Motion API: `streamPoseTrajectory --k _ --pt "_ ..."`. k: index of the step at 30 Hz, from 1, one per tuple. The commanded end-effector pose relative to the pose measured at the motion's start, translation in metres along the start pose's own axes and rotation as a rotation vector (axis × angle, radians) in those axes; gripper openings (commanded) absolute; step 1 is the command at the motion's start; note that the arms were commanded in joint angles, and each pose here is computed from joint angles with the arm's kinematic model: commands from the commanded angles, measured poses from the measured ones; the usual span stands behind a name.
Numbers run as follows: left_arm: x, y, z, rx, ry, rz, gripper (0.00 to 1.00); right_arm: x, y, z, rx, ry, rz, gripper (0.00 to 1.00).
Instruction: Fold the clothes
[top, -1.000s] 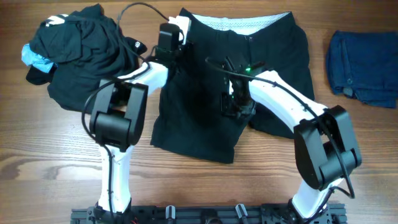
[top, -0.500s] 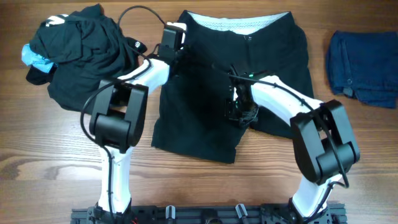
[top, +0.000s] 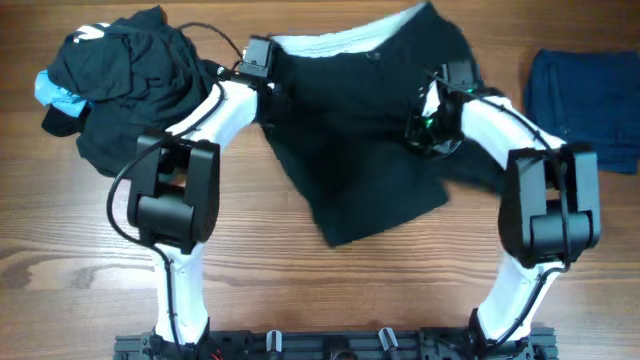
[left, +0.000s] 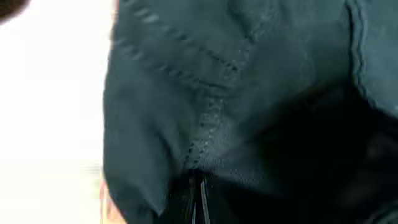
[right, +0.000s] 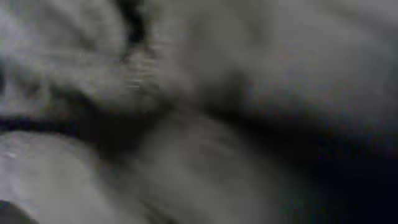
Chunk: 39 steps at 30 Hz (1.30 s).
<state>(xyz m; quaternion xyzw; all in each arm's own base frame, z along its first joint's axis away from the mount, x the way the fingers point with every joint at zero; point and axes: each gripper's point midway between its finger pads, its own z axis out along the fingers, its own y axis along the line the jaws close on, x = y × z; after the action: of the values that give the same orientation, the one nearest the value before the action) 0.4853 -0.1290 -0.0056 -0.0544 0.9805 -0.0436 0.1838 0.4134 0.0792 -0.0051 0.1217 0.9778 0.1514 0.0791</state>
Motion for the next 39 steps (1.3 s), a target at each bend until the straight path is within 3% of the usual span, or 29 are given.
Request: streamPoseTrajectory --k 1,5,13,18,22,24,28,32,35,39 --pt "0.121 0.044 0.042 -0.110 0.410 -0.090 0.04 -0.024 -0.076 0.012 0.313 -0.063 -0.024 0.08" --pt "0.146 0.054 0.028 -0.169 0.526 -0.177 0.04 -0.064 -0.061 0.001 0.287 -0.194 -0.062 0.09" --pt "0.177 0.033 0.007 -0.060 0.705 -0.237 0.04 -0.131 -0.051 -0.035 0.371 -0.409 -0.228 0.12" --pt "0.167 0.025 0.008 -0.016 0.670 -0.244 0.04 -0.170 -0.041 -0.072 0.429 -0.535 -0.272 0.15" --pt "0.130 0.023 -0.008 -0.019 0.514 -0.198 0.04 -0.184 -0.024 -0.106 0.415 -0.544 -0.261 0.14" --pt "0.103 0.026 -0.025 -0.044 0.396 -0.142 0.04 -0.181 -0.010 -0.121 0.363 -0.507 -0.259 0.18" --pt "0.038 0.021 -0.067 -0.024 0.117 -0.021 0.04 -0.148 0.026 -0.142 0.171 -0.342 -0.229 0.56" --pt "-0.016 0.012 -0.091 -0.006 -0.119 0.119 0.12 -0.096 0.046 -0.137 0.069 -0.134 -0.202 0.75" --pt "-0.038 0.004 -0.093 0.010 -0.211 0.227 0.22 -0.053 0.058 -0.127 0.065 0.023 -0.216 0.83" --pt "-0.060 -0.005 -0.088 0.017 -0.306 0.330 0.27 -0.009 0.079 -0.108 0.087 0.150 -0.251 0.78"
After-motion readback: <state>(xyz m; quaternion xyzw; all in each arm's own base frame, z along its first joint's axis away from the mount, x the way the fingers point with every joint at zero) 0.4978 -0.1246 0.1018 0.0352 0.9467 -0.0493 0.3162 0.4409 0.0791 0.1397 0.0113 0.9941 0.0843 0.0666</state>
